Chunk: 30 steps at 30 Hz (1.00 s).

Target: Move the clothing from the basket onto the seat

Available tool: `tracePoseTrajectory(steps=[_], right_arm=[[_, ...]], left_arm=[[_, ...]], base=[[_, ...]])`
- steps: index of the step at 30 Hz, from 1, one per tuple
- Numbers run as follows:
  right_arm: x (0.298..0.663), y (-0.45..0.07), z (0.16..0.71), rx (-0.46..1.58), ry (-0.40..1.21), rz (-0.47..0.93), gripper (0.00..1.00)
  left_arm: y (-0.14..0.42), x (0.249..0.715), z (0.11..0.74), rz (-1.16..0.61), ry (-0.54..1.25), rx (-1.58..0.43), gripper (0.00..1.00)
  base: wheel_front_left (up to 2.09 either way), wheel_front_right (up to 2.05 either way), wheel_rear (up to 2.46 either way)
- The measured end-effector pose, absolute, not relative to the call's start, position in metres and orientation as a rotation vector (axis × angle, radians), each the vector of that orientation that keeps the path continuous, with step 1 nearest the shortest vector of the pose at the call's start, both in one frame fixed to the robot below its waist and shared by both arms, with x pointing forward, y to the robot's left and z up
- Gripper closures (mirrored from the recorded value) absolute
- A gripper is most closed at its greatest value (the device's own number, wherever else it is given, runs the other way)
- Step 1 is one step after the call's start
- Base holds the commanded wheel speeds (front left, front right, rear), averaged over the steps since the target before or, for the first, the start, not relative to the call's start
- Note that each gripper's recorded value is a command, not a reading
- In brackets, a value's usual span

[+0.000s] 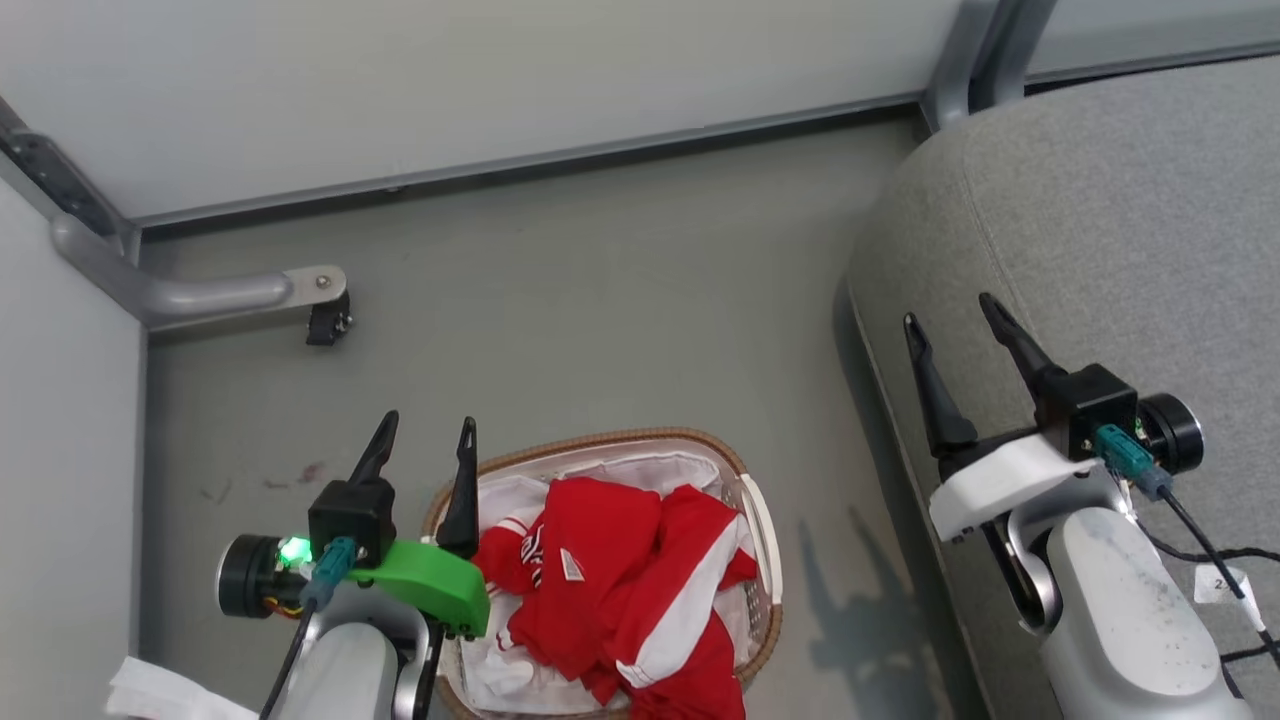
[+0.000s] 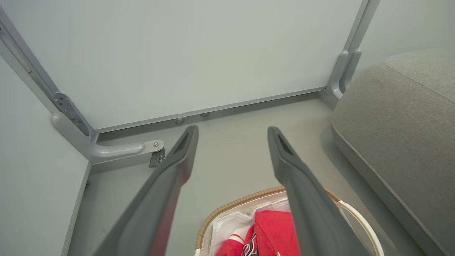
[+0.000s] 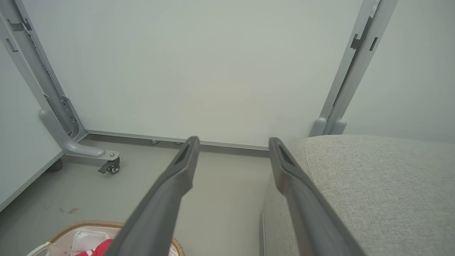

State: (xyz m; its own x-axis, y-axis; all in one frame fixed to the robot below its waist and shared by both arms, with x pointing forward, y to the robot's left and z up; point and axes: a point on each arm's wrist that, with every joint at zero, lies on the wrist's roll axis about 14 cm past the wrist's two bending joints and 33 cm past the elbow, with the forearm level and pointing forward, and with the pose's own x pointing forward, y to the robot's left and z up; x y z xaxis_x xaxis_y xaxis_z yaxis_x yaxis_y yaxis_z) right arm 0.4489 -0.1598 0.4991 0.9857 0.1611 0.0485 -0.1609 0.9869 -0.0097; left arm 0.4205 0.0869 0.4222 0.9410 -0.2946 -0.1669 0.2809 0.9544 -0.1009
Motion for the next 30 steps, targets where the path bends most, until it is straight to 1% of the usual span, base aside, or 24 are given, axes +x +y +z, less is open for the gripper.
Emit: tracePoseTrajectory(steps=[6, 15, 25, 30], right_arm=[[0.472, -0.162, 0.494, 0.001, -0.057, 0.154, 0.00], [0.497, -0.167, 0.477, 0.004, -0.050, 0.143, 0.00], [0.522, -0.173, 0.463, 0.017, -0.063, 0.134, 0.00], [0.530, -0.167, 0.451, 0.025, -0.059, 0.159, 0.00]], left_arm=[[0.063, 0.441, 0.388, -0.364, 0.264, -0.091, 0.00], [0.036, 0.446, 0.311, -0.440, 0.473, -0.118, 0.00], [0.014, 0.437, 0.233, -0.500, 0.692, -0.141, 0.00], [0.017, 0.427, 0.194, -0.461, 0.813, -0.181, 0.00]], base=[[0.00, 0.00, 0.00], [0.00, 0.00, 0.00], [0.00, 0.00, 0.00], [0.00, 0.00, 0.00]])
